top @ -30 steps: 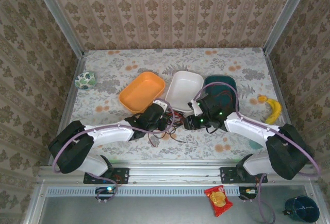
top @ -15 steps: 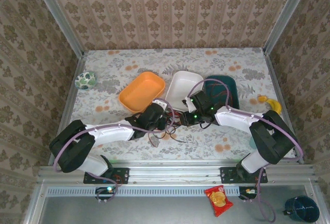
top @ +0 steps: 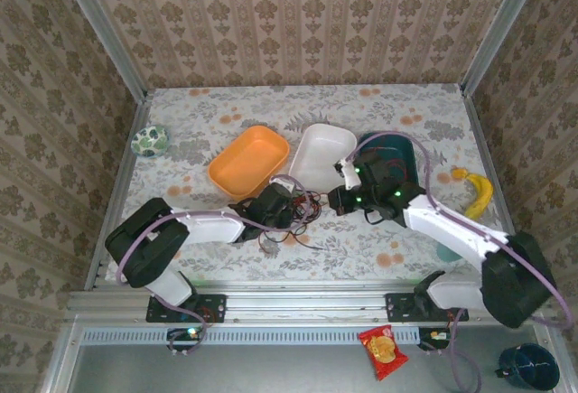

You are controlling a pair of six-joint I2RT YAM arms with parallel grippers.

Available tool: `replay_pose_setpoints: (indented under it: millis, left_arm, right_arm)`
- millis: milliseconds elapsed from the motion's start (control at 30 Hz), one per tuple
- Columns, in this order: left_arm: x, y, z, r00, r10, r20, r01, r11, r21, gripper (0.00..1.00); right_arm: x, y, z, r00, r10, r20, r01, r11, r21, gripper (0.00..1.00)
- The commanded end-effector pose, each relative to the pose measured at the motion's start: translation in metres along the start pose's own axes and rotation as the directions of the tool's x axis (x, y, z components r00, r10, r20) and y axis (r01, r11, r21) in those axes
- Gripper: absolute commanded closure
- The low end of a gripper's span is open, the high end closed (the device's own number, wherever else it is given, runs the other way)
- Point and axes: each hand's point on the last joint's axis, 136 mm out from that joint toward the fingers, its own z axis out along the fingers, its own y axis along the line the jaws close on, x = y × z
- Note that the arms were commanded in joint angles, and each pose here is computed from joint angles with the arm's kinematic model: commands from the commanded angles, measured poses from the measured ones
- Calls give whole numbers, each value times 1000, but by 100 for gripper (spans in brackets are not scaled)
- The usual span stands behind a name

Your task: Untangle the cables

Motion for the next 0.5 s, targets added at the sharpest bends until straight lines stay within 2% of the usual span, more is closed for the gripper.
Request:
replay_pose_setpoints:
  millis: [0,100,233,467]
  left_arm:
    - [16,12,9,998,-22,-60,19,999,-50,100]
    - [18,14,9,997,-23,-67,19,998,-55,100]
    - [20,15,7,997,-19,-73,15,998,-59,100]
    - [24,17,4,997,-27,-76,23,998,-62,100]
  right_arm:
    - [-5,-25,-26,998,31,61,-39,992,121,100]
    - [-29,-40,-55,979,51,198,-92,975,203,100]
    - [-59,-58,-101,924,37,381,-165,936,311,100]
    - [-95,-73,-175,808,-30,588,-273,866,419,100]
